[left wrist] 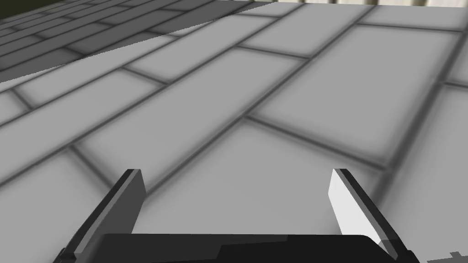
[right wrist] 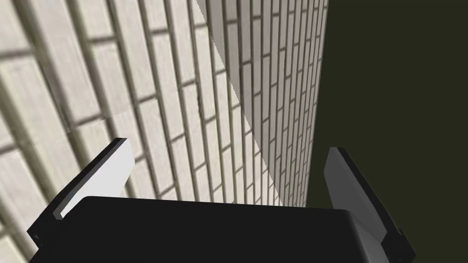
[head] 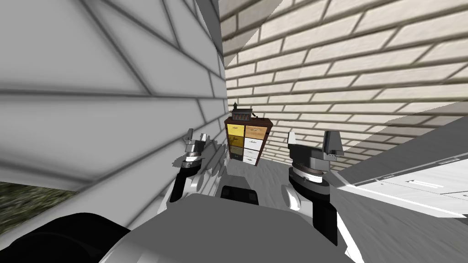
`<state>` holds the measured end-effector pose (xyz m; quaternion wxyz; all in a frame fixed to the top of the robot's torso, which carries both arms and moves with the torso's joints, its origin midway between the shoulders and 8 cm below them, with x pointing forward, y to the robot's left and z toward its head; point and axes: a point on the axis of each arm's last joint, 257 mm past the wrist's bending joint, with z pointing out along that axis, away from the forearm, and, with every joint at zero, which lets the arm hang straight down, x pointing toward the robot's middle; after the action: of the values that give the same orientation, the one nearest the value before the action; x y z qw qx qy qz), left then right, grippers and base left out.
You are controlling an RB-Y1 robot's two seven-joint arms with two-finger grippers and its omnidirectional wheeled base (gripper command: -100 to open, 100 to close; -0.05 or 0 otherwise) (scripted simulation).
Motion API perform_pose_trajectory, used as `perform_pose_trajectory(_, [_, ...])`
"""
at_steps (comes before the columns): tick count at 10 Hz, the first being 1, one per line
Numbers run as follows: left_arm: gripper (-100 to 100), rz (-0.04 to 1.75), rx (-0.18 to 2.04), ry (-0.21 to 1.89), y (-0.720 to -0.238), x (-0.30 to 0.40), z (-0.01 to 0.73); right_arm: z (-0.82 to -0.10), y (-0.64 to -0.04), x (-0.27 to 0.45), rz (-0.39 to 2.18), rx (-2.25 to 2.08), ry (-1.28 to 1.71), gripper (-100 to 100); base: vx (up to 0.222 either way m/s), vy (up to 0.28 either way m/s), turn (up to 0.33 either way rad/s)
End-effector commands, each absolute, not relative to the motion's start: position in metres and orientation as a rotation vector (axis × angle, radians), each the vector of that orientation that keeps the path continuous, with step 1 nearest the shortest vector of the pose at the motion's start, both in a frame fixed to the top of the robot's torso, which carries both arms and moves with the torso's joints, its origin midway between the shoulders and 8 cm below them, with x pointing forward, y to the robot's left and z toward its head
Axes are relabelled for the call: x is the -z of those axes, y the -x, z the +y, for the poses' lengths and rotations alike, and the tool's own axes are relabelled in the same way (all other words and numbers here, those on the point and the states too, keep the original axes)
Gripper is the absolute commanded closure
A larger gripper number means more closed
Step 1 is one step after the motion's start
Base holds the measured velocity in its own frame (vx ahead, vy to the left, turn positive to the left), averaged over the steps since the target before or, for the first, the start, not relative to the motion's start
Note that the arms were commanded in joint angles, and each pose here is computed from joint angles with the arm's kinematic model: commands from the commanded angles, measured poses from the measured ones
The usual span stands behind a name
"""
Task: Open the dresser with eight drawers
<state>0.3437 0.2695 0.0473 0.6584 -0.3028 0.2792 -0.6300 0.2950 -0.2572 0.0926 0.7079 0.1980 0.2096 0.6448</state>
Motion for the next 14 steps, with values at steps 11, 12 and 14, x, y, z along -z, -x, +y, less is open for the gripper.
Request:
perform_pose_trajectory(11, [-100,0.692,1.421,0.665,-0.351,-0.035,0.264,-0.257,-0.295,-0.093,0.466,-1.432,-0.44,0,0.009,-0.005,-0.003])
perform_pose_trajectory(12, [-100,0.725,1.414,0.663,-0.358,-0.022,0.263,-0.257,-0.295,-0.093,0.466,-1.432,-0.44,0,0.095,-0.05,-0.03])
perform_pose_trajectory(14, [-100,0.753,1.404,0.671,-0.366,-0.007,0.263,-0.257,-0.295,-0.093,0.466,-1.432,-0.44,0,0.126,-0.052,-0.021])
